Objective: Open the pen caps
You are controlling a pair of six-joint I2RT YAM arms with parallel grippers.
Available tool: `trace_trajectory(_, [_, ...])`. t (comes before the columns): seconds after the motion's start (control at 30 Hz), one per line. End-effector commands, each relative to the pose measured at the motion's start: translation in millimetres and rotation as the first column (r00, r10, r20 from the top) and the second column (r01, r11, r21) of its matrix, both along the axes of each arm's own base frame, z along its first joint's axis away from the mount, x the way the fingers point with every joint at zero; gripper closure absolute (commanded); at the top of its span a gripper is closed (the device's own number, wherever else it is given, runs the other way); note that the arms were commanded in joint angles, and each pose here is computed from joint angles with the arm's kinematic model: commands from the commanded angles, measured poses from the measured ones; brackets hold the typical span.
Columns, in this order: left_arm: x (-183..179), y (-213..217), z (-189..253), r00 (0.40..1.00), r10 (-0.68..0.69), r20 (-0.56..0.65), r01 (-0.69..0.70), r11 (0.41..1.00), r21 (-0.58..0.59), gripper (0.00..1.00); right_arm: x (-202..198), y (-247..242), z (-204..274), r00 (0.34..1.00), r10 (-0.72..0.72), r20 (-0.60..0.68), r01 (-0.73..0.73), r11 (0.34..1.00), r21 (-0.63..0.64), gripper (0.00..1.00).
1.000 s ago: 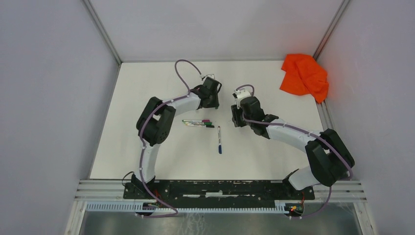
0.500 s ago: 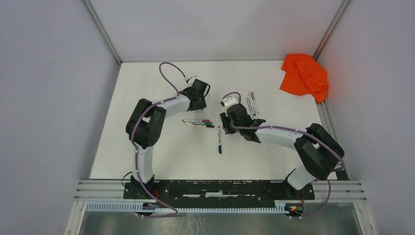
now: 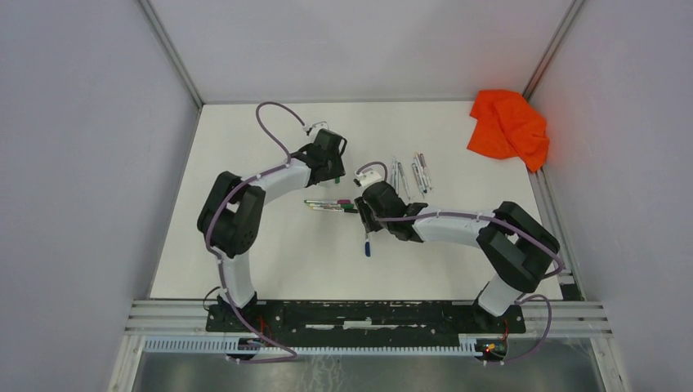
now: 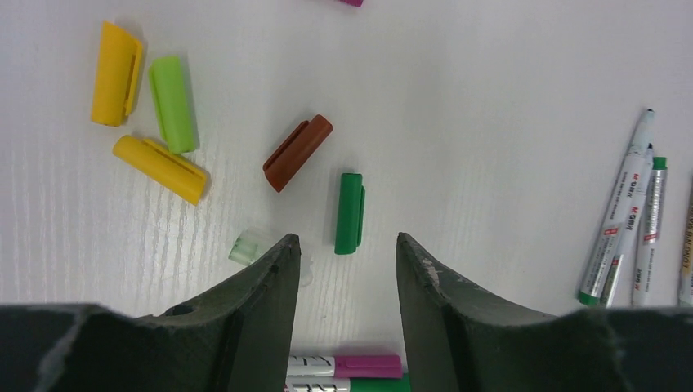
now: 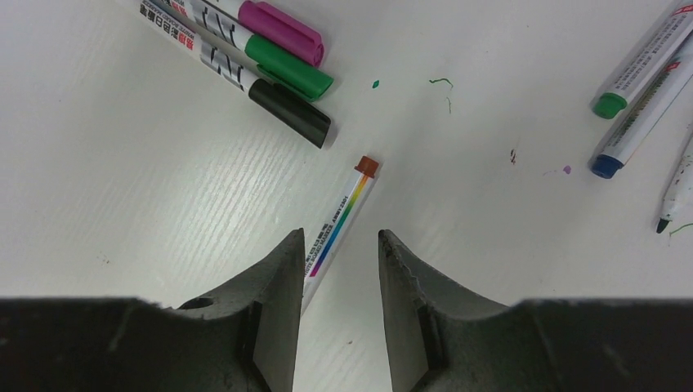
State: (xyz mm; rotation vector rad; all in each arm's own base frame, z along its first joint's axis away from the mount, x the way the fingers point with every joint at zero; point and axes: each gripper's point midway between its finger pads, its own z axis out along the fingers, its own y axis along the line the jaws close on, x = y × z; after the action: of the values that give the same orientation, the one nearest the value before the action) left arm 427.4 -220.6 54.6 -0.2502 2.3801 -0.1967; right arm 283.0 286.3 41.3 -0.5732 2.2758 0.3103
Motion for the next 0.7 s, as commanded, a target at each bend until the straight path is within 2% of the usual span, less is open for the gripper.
trace_trajectory(0.0, [6.4, -4.4, 38.9, 0.995, 0.045, 0.087, -0.036, 0.994, -0.104, 0.46, 5.6, 6.0, 0.1, 0.999, -0.037, 0.001, 0.037, 0.999, -0.024, 0.57])
trace_trajectory(0.37, [-3.8, -2.1, 77.0, 0.985, 0.061, 0.162, -0.035, 0.986, -0.161, 0.46, -1.6, -5.6, -38.3, 0.991, -0.101, -0.082, 0.091, 0.988, -0.122, 0.57])
trace_trajectory(0.67, [-28.5, -0.7, 99.8, 0.974, 0.072, 0.217, -0.022, 0.974, -0.225, 0.46, -27.6, -29.8, -66.6, 0.975, -0.163, -0.154, 0.143, 0.981, -0.130, 0.83])
